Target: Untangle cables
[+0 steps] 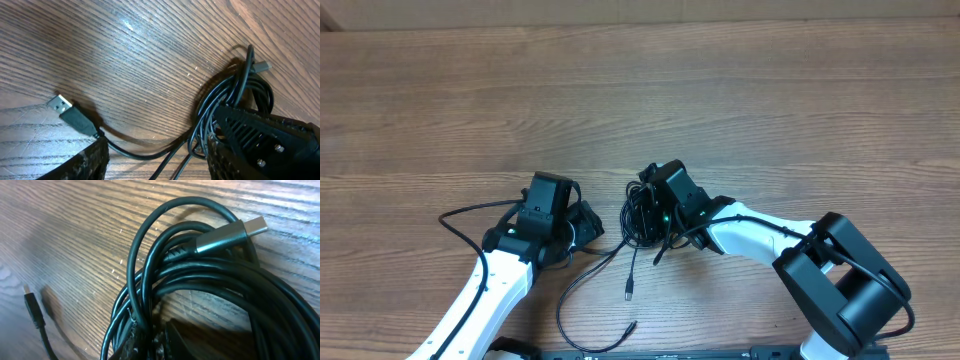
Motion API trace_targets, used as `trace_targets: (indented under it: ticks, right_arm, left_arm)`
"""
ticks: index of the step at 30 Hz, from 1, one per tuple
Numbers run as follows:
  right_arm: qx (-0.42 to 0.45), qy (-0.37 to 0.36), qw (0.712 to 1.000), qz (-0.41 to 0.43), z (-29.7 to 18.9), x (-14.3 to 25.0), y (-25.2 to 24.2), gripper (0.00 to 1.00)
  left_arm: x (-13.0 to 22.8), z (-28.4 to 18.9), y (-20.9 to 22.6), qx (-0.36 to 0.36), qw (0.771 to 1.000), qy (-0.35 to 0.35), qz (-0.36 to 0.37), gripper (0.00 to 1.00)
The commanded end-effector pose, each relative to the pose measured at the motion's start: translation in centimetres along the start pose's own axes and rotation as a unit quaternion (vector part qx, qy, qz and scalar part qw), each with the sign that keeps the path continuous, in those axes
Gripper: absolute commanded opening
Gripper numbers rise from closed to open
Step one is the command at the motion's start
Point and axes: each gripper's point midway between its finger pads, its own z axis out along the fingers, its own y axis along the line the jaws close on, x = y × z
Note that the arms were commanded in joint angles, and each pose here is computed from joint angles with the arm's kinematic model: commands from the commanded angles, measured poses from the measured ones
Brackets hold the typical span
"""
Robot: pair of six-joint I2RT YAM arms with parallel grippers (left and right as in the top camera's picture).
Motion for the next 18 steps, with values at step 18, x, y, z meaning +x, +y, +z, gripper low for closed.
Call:
trace_targets:
  ticks: [18]
  right_arm:
    - [-0.005, -0.026, 0.999, 0.019, -4.0, -1.9, 1.5, 0.04]
  left_arm:
    - [0.9, -0.3, -2.7, 0.067, 0.996, 0.032, 0.049, 0.91]
